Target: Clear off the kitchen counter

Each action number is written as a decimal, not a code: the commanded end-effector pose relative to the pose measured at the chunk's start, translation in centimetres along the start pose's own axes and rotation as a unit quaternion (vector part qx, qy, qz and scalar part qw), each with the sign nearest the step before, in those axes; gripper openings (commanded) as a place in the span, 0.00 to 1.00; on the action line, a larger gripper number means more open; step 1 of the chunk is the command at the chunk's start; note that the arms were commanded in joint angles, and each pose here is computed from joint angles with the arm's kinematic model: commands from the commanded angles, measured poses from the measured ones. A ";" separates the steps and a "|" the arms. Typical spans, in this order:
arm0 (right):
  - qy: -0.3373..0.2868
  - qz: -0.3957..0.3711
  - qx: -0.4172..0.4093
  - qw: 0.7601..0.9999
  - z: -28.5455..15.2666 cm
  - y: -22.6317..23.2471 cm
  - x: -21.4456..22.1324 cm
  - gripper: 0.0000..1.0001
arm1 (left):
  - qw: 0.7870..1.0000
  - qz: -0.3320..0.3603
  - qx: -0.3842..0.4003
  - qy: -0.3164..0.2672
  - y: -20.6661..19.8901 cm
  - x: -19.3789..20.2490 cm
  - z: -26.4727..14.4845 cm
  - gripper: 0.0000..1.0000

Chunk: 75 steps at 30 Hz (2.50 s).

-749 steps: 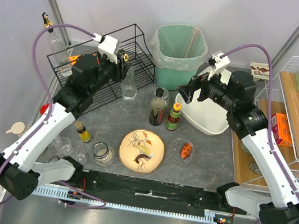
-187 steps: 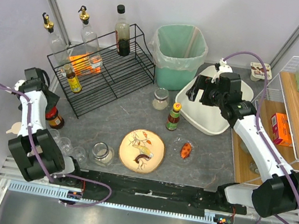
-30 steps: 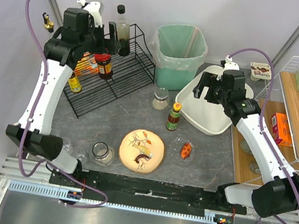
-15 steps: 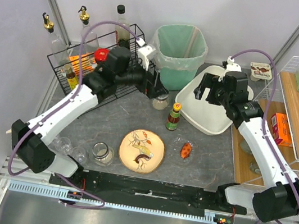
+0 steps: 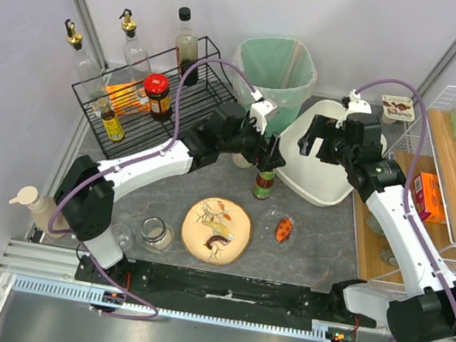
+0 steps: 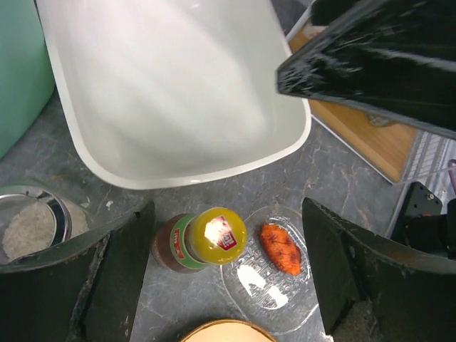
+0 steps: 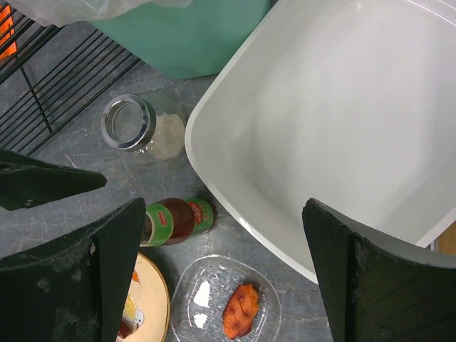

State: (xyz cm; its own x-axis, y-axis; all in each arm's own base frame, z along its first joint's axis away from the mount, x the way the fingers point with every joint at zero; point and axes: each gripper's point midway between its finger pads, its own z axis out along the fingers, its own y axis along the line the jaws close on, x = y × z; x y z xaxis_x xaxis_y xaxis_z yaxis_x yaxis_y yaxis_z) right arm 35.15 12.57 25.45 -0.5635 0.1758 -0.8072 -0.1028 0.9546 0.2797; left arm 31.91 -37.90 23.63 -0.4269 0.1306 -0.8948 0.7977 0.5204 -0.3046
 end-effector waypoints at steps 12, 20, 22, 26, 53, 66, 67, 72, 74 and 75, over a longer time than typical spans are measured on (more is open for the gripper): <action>-0.010 -0.009 0.010 1.000 -0.8 -0.7 -0.4 0.98 | 0.999 -0.019 -0.007 0.030 0.0 1.5 2.0 0.77; -0.004 -0.014 0.011 1.000 -0.5 -0.8 -0.2 0.98 | 0.999 -0.019 -0.010 0.050 0.4 3.3 2.3 0.77; -0.004 -0.014 0.011 1.000 -0.4 -0.8 -0.3 0.98 | 0.998 -0.016 -0.007 0.057 0.3 3.8 2.6 0.75; -0.002 -0.014 0.010 1.000 -0.3 -0.8 -0.2 0.98 | 0.997 -0.011 -0.013 0.071 0.6 5.2 3.3 0.73; 0.001 -0.014 0.013 1.000 0.3 -1.0 -0.4 0.98 | 0.983 0.096 -0.145 -0.059 0.7 -6.5 -2.7 0.02; 0.003 -0.010 0.016 1.000 0.4 -1.1 -0.3 0.98 | 0.935 0.106 -0.308 -0.140 4.7 -17.3 -10.9 0.02; 0.002 -0.010 0.017 1.000 0.4 -1.1 -0.3 0.98 | 0.931 0.101 -0.317 -0.151 5.1 -18.4 -11.7 0.02; 0.000 -0.008 0.012 1.000 0.4 -0.9 -0.4 0.98 | 0.906 0.055 -0.374 -0.190 9.5 -21.3 -14.7 0.02; 0.000 -0.014 -0.003 1.000 0.3 -0.4 -0.5 0.98 | 0.896 0.047 -0.391 -0.205 11.2 -22.1 -15.7 0.02; 0.001 -0.019 -0.020 1.000 0.3 0.1 -0.5 0.98 | 0.892 0.045 -0.396 -0.211 11.9 -22.5 -16.1 0.02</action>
State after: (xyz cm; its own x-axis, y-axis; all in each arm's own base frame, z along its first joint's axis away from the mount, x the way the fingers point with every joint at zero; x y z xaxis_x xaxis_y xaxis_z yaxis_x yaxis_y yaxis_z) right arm 35.33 11.73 24.03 -0.5930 0.1508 -0.7909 -0.0877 0.9643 0.2497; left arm 42.14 -24.43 38.93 -0.1986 0.0969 -0.9753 0.3137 0.9490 0.0304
